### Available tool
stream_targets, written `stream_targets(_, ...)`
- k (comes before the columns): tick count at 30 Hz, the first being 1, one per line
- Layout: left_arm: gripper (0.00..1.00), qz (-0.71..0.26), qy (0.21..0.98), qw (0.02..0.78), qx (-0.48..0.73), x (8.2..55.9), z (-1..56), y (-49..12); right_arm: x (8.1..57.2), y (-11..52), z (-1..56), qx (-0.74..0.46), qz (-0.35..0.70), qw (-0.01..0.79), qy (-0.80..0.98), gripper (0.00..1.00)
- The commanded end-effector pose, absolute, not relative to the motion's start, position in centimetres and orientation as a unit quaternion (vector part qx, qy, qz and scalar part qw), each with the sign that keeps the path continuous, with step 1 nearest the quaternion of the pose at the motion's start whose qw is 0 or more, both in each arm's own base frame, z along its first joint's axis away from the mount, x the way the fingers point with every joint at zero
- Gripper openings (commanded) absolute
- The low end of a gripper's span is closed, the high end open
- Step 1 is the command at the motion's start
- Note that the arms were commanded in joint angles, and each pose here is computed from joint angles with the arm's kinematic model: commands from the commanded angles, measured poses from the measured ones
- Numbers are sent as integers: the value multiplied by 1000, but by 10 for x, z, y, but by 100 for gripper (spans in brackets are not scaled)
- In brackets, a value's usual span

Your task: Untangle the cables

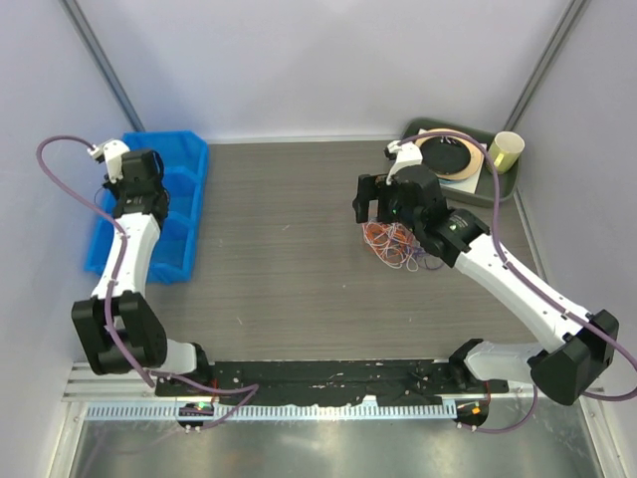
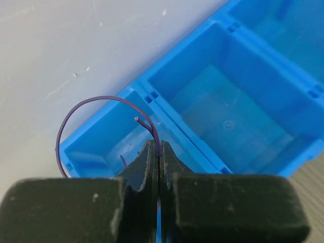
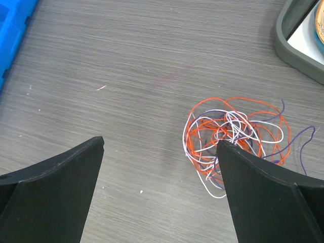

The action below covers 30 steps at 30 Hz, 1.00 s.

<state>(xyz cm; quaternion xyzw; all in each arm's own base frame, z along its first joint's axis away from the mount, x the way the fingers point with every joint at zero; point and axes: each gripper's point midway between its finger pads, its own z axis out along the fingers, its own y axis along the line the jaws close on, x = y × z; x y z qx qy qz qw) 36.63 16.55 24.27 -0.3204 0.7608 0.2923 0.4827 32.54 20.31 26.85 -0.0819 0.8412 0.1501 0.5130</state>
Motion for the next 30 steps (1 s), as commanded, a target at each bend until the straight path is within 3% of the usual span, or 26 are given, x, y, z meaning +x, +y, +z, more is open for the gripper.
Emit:
stream_targets(1, 0, 314, 750, 446, -374, 362, 216, 182, 334, 198, 265, -77, 125, 519, 842, 100)
stream_targets(14, 3, 297, 760, 358, -454, 362, 141, 202, 330, 187, 231, -73, 86, 486, 866, 100)
stream_targets(17, 9, 284, 760, 343, -473, 356, 124, 201, 328, 181, 228, -70, 75, 484, 869, 100)
stream_targets(20, 23, 271, 767, 328, -480, 354, 113, 196, 326, 178, 227, -71, 71, 483, 870, 100)
stream_targets(21, 32, 268, 770, 323, -481, 353, 111, 195, 326, 178, 226, -70, 70, 482, 870, 100)
stream_targets(23, 38, 253, 777, 322, -479, 353, 110, 190, 326, 179, 226, -70, 71, 483, 870, 100)
stream_targets(25, 53, 229, 778, 336, -478, 357, 118, 184, 326, 179, 225, -72, 71, 481, 871, 100)
stream_targets(30, 71, 173, 782, 362, -477, 355, 143, 166, 327, 177, 227, -68, 67, 483, 870, 100)
